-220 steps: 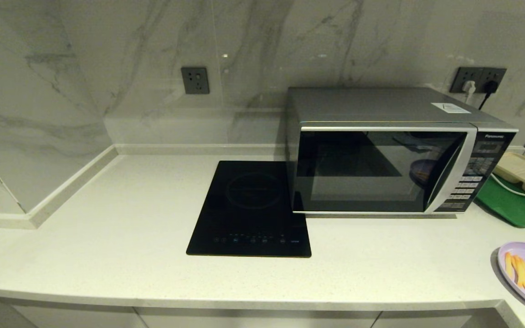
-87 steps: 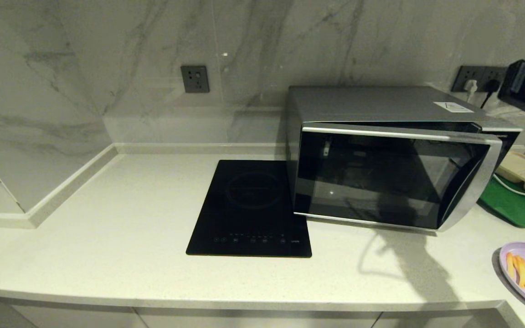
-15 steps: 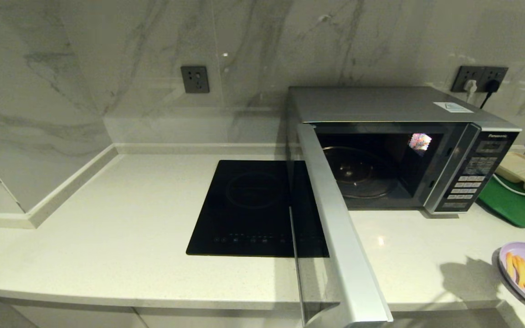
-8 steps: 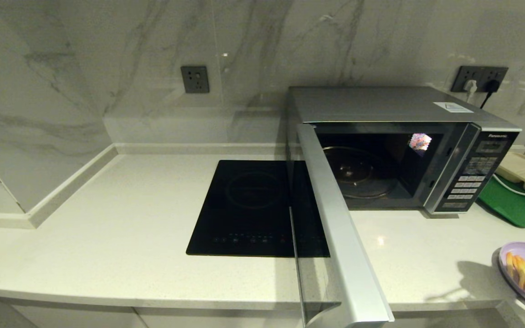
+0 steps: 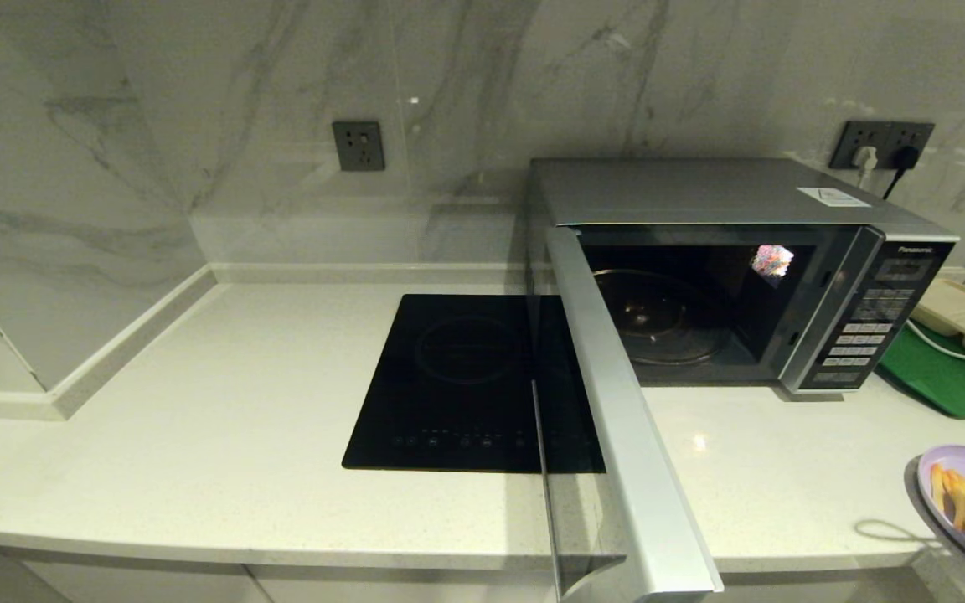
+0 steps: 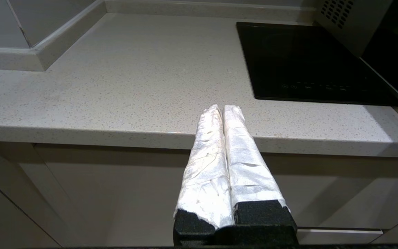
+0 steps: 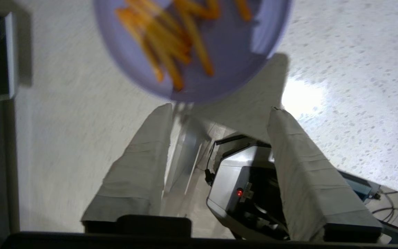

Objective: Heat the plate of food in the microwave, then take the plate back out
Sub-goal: Put the plate in the microwave oven

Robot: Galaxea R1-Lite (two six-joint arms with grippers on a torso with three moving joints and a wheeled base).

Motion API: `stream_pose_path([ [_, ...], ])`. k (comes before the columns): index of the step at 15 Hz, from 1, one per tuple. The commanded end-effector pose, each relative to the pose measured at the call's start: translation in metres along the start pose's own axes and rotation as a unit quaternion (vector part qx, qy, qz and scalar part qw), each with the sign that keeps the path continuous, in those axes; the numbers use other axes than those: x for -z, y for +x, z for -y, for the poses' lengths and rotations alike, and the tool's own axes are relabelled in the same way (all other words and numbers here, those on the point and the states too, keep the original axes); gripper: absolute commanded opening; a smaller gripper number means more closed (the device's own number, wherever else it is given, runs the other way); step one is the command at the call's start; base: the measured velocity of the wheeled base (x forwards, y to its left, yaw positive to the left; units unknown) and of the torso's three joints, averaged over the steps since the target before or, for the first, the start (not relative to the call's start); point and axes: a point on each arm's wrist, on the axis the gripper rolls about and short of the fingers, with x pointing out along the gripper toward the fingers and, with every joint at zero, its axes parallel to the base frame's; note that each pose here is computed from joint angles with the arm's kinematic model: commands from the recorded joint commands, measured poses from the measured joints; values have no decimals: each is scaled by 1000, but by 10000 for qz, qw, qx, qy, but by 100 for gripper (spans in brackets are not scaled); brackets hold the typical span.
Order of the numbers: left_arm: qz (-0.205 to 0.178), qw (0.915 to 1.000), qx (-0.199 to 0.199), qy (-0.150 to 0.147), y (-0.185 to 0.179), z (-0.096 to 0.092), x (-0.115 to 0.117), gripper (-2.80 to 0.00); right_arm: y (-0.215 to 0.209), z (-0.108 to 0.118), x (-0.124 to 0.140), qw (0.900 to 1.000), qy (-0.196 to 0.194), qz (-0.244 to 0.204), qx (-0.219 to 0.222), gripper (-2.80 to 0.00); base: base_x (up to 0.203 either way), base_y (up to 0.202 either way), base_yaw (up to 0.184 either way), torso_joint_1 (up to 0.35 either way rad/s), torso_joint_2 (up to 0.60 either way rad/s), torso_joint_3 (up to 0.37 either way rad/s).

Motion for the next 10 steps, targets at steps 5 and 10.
stream_pose_path([
  [5, 0, 10000, -1, -3, 0, 0, 0, -280, 89, 40, -16, 9927, 852, -313, 798, 0, 0, 0, 0, 0, 0, 0],
  [10, 0, 10000, -1, -11, 0, 0, 0, -280, 109, 53, -21, 9899, 1044, -313, 907, 0, 0, 0, 0, 0, 0, 0],
])
